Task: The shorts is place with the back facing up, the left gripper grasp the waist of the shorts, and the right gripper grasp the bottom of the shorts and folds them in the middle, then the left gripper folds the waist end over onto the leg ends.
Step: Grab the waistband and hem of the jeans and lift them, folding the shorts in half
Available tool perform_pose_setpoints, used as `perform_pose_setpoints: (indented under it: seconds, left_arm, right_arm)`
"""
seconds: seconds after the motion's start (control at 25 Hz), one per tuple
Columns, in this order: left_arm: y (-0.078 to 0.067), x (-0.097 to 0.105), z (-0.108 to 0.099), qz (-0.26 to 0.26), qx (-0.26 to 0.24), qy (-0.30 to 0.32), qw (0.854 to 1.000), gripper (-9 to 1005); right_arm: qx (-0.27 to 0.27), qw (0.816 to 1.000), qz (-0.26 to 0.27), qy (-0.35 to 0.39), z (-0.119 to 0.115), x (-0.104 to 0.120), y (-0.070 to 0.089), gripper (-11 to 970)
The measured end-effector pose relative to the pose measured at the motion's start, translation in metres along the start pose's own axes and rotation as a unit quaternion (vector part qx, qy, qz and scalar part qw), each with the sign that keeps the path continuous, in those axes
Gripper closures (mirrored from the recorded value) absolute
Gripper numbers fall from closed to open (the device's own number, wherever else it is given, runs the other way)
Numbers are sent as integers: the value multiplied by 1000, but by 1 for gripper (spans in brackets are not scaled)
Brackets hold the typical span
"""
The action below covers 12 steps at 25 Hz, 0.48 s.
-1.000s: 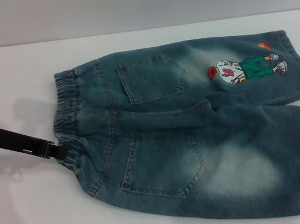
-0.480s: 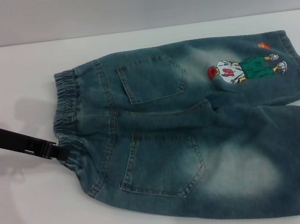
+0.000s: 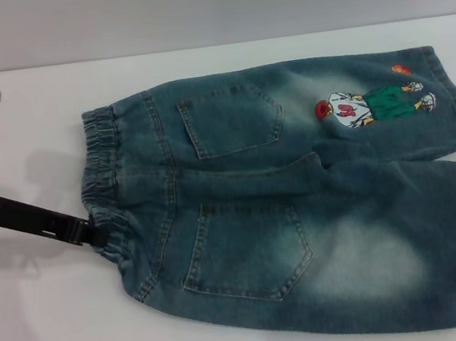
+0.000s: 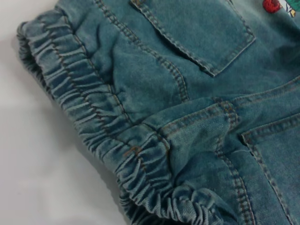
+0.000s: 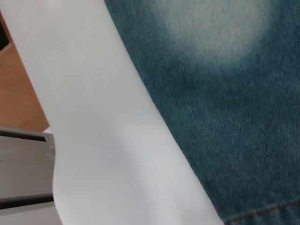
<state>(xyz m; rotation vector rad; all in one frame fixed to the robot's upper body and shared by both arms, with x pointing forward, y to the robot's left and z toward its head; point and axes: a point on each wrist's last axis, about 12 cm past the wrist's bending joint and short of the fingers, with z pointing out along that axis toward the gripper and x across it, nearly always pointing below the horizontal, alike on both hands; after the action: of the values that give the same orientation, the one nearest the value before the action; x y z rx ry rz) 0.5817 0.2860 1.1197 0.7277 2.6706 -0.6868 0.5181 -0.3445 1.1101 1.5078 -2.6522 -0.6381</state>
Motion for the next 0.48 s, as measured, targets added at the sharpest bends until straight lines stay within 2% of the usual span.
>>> perform_pose_setpoints:
  seconds: [0.48]
  left_arm:
    - [0,1,1,-1,2,2,1000,931]
  right_arm:
    - [8,1000,-10,-3,-4,-5,0,346]
